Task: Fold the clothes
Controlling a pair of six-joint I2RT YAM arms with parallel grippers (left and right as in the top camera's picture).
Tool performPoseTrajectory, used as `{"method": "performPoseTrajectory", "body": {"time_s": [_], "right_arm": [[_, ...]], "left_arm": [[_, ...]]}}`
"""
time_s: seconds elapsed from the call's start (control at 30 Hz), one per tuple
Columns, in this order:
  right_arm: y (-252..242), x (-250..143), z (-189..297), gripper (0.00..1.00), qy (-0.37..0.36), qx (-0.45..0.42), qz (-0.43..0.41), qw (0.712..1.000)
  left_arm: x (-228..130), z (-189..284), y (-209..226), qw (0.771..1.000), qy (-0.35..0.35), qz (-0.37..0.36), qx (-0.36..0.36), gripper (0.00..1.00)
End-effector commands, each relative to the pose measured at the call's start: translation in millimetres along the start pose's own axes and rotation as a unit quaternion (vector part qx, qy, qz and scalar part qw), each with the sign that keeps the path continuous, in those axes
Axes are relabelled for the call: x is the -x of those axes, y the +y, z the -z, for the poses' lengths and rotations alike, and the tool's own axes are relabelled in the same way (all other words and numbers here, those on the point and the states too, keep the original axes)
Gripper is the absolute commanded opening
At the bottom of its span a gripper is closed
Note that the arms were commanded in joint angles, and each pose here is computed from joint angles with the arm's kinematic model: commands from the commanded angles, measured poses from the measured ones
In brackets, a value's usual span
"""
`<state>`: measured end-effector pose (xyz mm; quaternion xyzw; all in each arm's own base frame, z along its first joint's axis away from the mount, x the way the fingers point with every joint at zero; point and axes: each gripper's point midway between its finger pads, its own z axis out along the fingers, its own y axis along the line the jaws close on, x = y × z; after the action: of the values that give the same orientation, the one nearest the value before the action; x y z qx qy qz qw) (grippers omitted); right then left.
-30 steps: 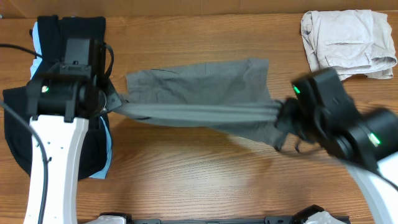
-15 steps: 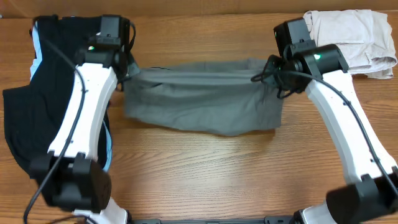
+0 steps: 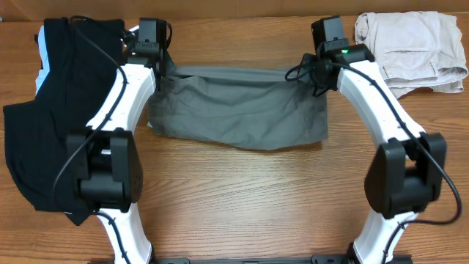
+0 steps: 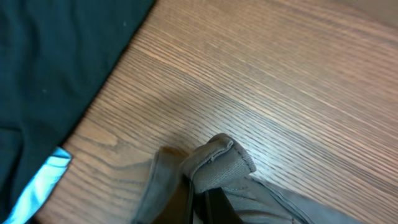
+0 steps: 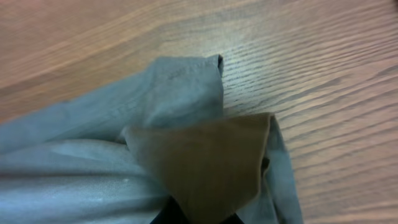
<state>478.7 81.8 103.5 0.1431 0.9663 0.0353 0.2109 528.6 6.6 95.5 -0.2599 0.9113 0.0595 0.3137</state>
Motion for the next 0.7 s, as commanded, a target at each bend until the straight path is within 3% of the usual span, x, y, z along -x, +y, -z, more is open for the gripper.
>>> {"method": "performPoseTrajectory", "body": {"time_s": [0.0,0.03,0.07,0.1,0.17,0.2,0.4,0.53,0.67], "right_arm": [[-12.8,6.2,-9.9,0.11,-0.004,-0.022,0.0,1.0],[-13.3,4.8,-11.5,0.27,-0.001,-0.024,0.0,1.0],[-13.9,3.8,-11.4,0.57,0.001,-0.025,0.001,1.0],[-14.2,3.1,-10.9,0.79,0.003,-0.025,0.001,1.0],[-14.7,2.0,-5.4,0.89,0.006,-0.025,0.001,1.0],[-14.3,0.6,-0.9,0.9,0.011,-0.022,0.0,1.0],[-0.7,-3.7,43.9,0.93,0.028,0.044,0.027,0.998],[20.6,-17.4,70.4,0.95,0.046,0.119,0.099,0.987],[17.9,-30.9,70.4,0.96,0.074,0.12,0.109,0.984]], "left_arm": [[0.6,-13.7,19.6,0.999,-0.006,0.007,0.042,0.11],[-0.7,-13.8,20.4,0.999,-0.003,0.004,0.043,0.24],[-1.6,-13.9,21.5,0.999,-0.001,-0.003,0.045,0.44],[-0.6,-12.8,22.5,0.999,0.0,-0.011,0.045,0.62],[2.9,-6.2,25.4,0.999,0.005,-0.023,0.047,0.93],[5.0,-1.2,27.6,0.998,0.011,-0.026,0.047,1.0],[17.0,53.7,28.7,0.994,0.084,-0.068,-0.009,1.0],[0.2,76.3,22.9,0.98,0.152,-0.11,-0.067,1.0],[-23.0,68.5,34.7,0.968,0.196,-0.144,-0.063,1.0]]}}
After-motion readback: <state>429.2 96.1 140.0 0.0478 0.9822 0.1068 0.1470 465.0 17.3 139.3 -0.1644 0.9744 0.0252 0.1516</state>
